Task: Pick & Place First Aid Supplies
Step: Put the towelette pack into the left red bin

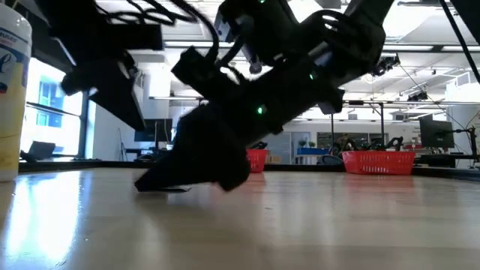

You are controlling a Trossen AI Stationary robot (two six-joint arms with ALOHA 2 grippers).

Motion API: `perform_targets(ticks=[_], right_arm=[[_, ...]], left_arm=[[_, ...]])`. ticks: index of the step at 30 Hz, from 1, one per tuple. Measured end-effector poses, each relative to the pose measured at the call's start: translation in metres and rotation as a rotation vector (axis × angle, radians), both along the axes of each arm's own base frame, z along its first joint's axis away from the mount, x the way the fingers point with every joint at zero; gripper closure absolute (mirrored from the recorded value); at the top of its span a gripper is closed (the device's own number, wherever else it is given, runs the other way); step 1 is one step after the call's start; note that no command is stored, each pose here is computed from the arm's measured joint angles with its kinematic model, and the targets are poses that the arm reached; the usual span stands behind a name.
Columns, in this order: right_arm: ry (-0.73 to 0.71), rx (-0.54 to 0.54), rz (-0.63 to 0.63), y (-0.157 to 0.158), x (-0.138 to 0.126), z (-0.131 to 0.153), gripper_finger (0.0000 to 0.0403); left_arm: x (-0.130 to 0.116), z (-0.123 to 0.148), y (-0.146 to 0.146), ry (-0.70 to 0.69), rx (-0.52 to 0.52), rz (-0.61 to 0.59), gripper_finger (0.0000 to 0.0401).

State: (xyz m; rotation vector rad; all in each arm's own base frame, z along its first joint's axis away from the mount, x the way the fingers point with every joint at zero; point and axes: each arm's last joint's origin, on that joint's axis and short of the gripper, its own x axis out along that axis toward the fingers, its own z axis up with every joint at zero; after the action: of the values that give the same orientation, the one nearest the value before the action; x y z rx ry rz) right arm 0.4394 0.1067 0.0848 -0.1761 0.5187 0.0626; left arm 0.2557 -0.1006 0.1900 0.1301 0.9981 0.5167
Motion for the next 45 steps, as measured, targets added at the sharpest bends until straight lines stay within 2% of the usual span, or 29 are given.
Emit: perform_targets(ticks=[6,11,16,21,26,30,33,35,40,45], right_arm=[[-0.032,-0.030,-0.073,0.008,0.006,0.008,0.0211],[0.003,-0.013,-0.097,-0.002,0.004,0.002,0.0220],[-0.015,0.027,0.019,0.001,0.001,-0.001,0.0247],[-0.002,0.082,0.033,0.004,-0.001,-0.002,0.0266],[0.064,0.127,0.194,0.008,-0.004,0.000,0.0268],[0.084,0.133,0.236,0.012,-0.008,0.012,0.0260],[0.067,0.141,0.214,0.012,-0.009,0.023,0.0250],[0.053,0.151,0.154,0.007,-0.007,0.027,0.0243],[0.136,0.180,0.013,-0.016,-0.007,0.019,0.0230],[0.160,0.231,0.033,-0.030,-0.005,0.018,0.0233]], left_arm=[[0.006,0.000,0.018,0.006,-0.005,0.061,0.0401],[0.013,0.002,0.019,-0.079,0.006,0.088,0.0401],[0.018,-0.001,0.018,-0.116,0.023,0.097,0.0401],[0.023,-0.008,0.016,-0.120,0.027,0.102,0.0401],[0.026,-0.016,0.015,-0.106,0.029,0.109,0.0401],[0.026,-0.020,0.015,-0.098,0.043,0.126,0.0401],[0.025,-0.021,0.016,-0.104,0.048,0.133,0.0401],[0.019,-0.029,0.018,-0.090,0.045,0.135,0.0401],[0.003,-0.057,0.024,-0.125,0.001,0.159,0.0401],[0.000,-0.069,0.025,-0.209,-0.038,0.154,0.0401]])
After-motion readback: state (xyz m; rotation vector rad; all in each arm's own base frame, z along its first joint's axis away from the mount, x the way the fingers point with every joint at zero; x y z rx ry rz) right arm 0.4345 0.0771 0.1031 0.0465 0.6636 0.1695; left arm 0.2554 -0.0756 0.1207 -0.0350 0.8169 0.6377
